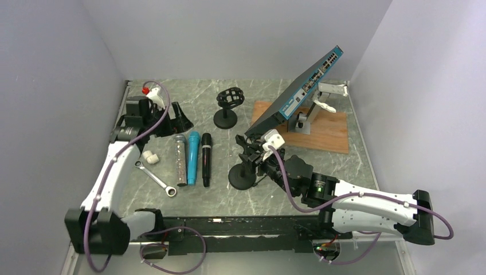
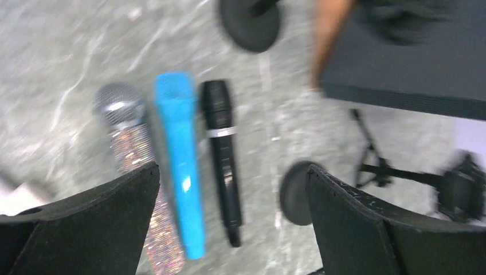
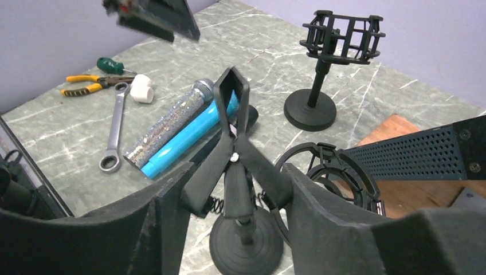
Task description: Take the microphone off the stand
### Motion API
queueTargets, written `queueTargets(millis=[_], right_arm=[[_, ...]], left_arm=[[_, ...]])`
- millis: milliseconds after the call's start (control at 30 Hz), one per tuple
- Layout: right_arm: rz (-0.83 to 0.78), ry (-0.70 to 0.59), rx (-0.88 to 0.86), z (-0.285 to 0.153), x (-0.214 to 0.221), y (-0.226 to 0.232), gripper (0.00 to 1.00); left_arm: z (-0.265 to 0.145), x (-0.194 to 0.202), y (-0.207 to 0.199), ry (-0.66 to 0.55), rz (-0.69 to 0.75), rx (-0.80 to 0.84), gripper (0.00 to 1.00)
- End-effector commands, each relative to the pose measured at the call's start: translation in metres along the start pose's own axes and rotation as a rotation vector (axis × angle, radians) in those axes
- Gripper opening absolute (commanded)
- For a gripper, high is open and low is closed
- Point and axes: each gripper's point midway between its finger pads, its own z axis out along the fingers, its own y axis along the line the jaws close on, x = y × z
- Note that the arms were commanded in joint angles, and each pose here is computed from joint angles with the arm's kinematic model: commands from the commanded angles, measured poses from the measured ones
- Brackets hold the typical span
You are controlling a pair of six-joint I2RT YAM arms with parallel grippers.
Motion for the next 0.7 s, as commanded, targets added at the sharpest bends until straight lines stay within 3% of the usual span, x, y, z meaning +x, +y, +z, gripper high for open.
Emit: queueTargets(millis=[0, 67, 233, 533, 667], right_arm=[[0.018, 0.012, 0.003, -0.001, -0.008, 0.001, 0.69], [0.023, 0.01, 0.008, 0.0, -0.011, 0.0, 0.82], [0.072, -0.025, 0.014, -0.009, -0.026, -0.004, 0.9], [0.177, -0.109, 0.015, -0.053, -0.045, -0.028, 0.93], [0.221, -0.128, 0.038, -0.07, -0.043, -0.041, 0.94]], left_arm=[[-0.059, -0.033, -0.101, -0.164, 0.111, 0.422, 0.99], [-0.085, -0.035, -0.139, -0.189, 0.162, 0.584, 0.99], [-0.116, -0.019, -0.206, -0.121, 0.189, 0.845, 0.99], [-0.103, -0.005, -0.246, -0.116, -0.012, 0.896, 1.0], [-0.09, 0.013, -0.256, -0.058, -0.044, 0.91, 0.99]])
